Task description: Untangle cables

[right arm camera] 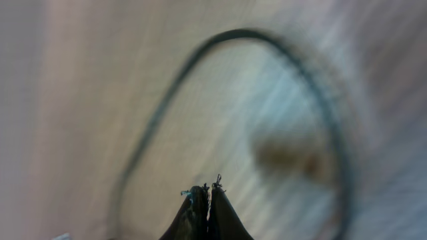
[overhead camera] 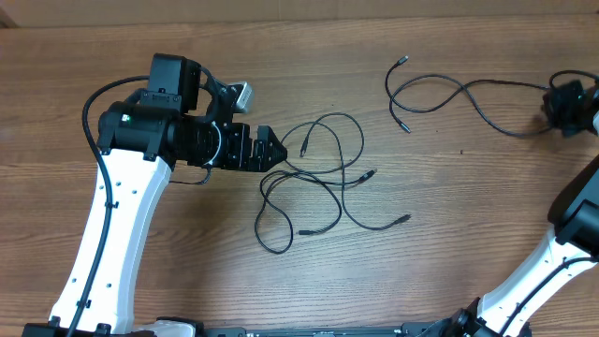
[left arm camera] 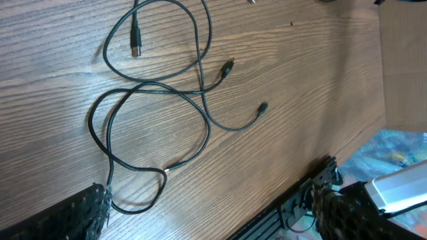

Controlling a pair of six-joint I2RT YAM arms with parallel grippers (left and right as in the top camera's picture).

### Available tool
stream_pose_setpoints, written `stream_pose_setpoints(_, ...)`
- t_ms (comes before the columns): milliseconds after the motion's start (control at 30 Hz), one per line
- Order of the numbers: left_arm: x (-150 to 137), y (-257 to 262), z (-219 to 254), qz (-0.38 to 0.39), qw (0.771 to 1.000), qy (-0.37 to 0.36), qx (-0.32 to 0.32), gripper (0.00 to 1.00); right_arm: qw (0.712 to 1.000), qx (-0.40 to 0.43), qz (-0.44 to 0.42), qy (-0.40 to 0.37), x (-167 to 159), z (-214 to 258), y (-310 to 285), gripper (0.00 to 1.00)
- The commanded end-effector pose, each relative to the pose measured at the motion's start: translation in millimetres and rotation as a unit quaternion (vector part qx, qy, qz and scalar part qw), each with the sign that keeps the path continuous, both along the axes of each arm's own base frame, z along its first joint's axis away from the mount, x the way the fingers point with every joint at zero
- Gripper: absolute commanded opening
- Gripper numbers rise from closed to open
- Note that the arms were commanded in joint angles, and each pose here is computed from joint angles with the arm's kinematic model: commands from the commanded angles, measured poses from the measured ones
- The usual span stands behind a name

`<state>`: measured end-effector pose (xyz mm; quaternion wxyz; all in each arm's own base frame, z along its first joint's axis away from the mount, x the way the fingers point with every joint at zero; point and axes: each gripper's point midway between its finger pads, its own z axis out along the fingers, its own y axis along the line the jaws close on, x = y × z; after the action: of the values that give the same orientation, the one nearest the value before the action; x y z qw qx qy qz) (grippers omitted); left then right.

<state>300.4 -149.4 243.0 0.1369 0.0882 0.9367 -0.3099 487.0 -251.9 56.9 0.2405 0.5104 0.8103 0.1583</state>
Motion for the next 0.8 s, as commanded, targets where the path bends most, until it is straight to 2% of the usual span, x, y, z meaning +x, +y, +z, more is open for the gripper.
stream_pose_setpoints(0,2,1,-1,0.009,1.000,0.006,-0.001,1.00,0.994,0.050,0.012,-0.092,35,65,12,0.04)
stream_pose_setpoints(100,1,2,-1,0.009,1.000,0.006,0.000,1.00,0.995,0.027,0.009,-0.097,39,87,5,0.04)
stream_pose_setpoints(133,2,2,-1,0.009,1.000,0.006,0.000,1.00,0.995,0.020,0.014,-0.095,38,92,4,0.11)
stream_pose_setpoints(200,2,1,-1,0.009,1.000,0.004,-0.001,1.00,0.998,-0.006,0.012,-0.061,28,88,-1,0.56)
stream_pose_setpoints(233,2,1,-1,0.009,1.000,0.004,-0.001,1.00,0.999,-0.022,0.000,-0.034,19,81,-7,0.70)
stream_pose_setpoints(333,2,1,-1,0.009,1.000,0.005,0.000,1.00,0.993,-0.078,-0.053,0.072,-20,55,-28,0.72)
stream_pose_setpoints(433,3,1,-1,0.009,1.000,0.003,-0.001,1.00,0.980,-0.106,-0.073,0.148,-51,33,-36,0.72)
stream_pose_setpoints(633,4,1,0,0.009,1.000,0.000,-0.001,1.00,0.975,-0.083,-0.046,0.203,-78,-11,-19,0.72)
stream_pose_setpoints(767,3,1,-1,0.009,1.000,0.002,0.000,1.00,0.978,-0.069,-0.037,0.194,-77,-31,-10,0.71)
